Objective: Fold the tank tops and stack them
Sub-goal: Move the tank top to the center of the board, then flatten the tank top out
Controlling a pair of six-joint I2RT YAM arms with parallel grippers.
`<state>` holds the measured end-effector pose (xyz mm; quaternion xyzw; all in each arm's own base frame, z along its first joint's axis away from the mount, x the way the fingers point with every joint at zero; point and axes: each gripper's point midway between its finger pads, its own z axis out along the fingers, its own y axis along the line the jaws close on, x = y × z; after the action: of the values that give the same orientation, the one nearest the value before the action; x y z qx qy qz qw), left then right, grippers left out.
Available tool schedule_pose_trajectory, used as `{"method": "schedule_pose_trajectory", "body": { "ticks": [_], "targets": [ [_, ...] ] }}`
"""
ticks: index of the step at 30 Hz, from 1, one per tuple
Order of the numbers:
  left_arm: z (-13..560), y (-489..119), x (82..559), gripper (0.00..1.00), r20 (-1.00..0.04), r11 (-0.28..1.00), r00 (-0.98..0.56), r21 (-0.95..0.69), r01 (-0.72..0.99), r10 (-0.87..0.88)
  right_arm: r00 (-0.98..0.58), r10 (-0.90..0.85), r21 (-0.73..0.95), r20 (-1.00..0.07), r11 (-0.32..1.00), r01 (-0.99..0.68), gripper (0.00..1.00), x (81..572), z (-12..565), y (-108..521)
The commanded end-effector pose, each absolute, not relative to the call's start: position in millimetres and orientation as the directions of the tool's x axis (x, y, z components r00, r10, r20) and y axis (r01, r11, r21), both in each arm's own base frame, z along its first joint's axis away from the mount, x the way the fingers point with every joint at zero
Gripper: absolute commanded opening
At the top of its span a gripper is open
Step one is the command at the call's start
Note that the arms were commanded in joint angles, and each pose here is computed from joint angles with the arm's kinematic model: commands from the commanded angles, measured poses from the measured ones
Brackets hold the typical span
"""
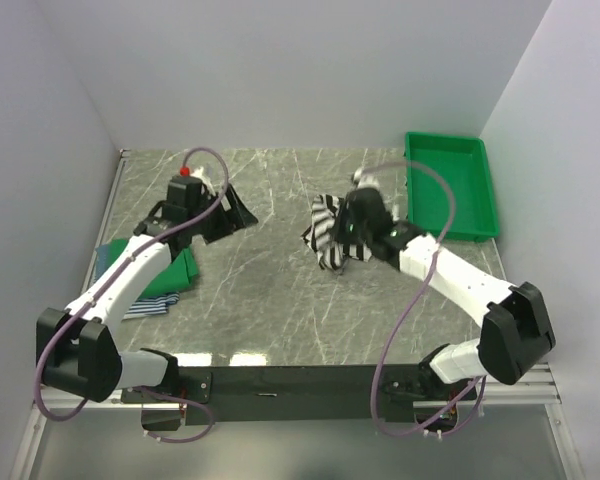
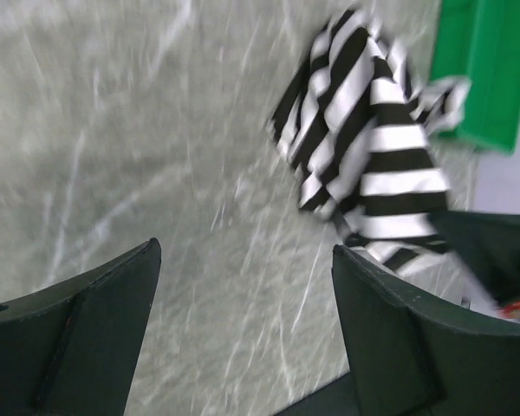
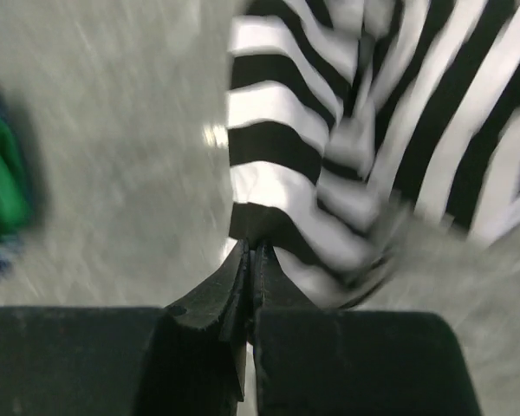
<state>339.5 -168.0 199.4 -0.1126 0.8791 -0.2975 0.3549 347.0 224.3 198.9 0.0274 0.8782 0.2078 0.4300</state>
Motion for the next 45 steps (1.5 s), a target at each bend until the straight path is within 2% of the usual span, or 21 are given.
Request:
{"method": "schedule_pose_trajectory", "body": {
  "ticks": [1, 2, 6, 9, 10, 13, 16, 18, 23, 27, 37, 41, 42, 45],
  "targets": [
    [182.9, -192.9, 326.1, 0.85, -0.489, 0.733, -0.772, -0.679, 0.043, -0.406, -0.646, 0.287, 0.528, -0.708, 0.822, -0.214, 0.0, 313.1, 196.3, 258.5],
    [165.1, -204.0, 316.5, 0.84, -0.455, 0.736, -0.804, -0.676, 0.033, -0.382, -0.664, 0.253, 0.533, -0.704, 0.806, -0.258, 0.0, 296.5, 190.4, 274.0],
    [136.9, -236.8, 294.4, 0.82, -0.408, 0.733, -0.855, -0.678, 0.049, -0.32, -0.726, 0.201, 0.513, -0.658, 0.826, -0.236, 0.0, 267.9, 150.7, 282.7],
    [120.3, -256.4, 281.1, 0.81, -0.372, 0.724, -0.884, -0.687, 0.057, -0.284, -0.719, 0.212, 0.456, -0.661, 0.875, -0.162, 0.16, 270.1, 137.9, 263.4],
    [113.7, -262.3, 277.0, 0.8, -0.35, 0.719, -0.896, -0.693, 0.051, -0.274, -0.712, 0.212, 0.447, -0.669, 0.881, -0.158, 0.32, 270.6, 141.1, 260.1],
    [107.7, -272.0, 273.2, 0.76, -0.333, 0.708, -0.908, -0.704, 0.06, -0.254, -0.658, 0.22, 0.425, -0.72, 0.89, -0.167, 0.57, 270.7, 166.0, 245.4],
    [103.9, -273.5, 273.7, 0.72, -0.33, 0.714, -0.91, -0.698, 0.057, -0.25, -0.632, 0.24, 0.402, -0.737, 0.907, -0.124, 0.65, 267.5, 170.8, 226.8],
    [106.2, -274.1, 275.1, 0.71, -0.336, 0.715, -0.908, -0.696, 0.062, -0.249, -0.638, 0.253, 0.373, -0.727, 0.926, -0.058, 0.66, 263.4, 157.7, 211.3],
    [109.7, -284.5, 273.8, 0.7, -0.387, 0.753, -0.906, -0.644, 0.134, -0.17, -0.698, 0.256, 0.308, -0.669, 0.95, 0.053, 0.61, 261.9, 113.0, 187.7],
    [94.4, -294.7, 264.3, 0.72, -0.44, 0.843, -0.896, -0.505, 0.185, -0.067, -0.719, 0.259, 0.274, -0.645, 0.957, 0.099, 0.59, 267.5, 88.9, 176.5],
    [74.8, -300.0, 248.7, 0.75, -0.409, 0.854, -0.911, -0.49, 0.178, -0.045, -0.743, 0.258, 0.233, -0.618, 0.962, 0.141, 0.58, 290.3, 60.7, 160.6],
    [74.8, -300.8, 247.3, 0.75, -0.403, 0.85, -0.914, -0.498, 0.173, -0.05, -0.764, 0.234, 0.202, -0.601, 0.97, 0.137, 0.42, 291.3, 52.0, 161.0],
    [76.2, -301.6, 248.3, 0.75, -0.406, 0.846, -0.912, -0.503, 0.176, -0.052, -0.768, 0.231, 0.198, -0.597, 0.97, 0.138, 0.27, 290.5, 50.5, 160.8],
    [77.3, -302.5, 245.1, 0.76, -0.399, 0.84, -0.916, -0.514, 0.176, -0.052, -0.767, 0.225, 0.196, -0.6, 0.972, 0.131, 0.0, 293.0, 61.2, 162.2]
  ]
}}
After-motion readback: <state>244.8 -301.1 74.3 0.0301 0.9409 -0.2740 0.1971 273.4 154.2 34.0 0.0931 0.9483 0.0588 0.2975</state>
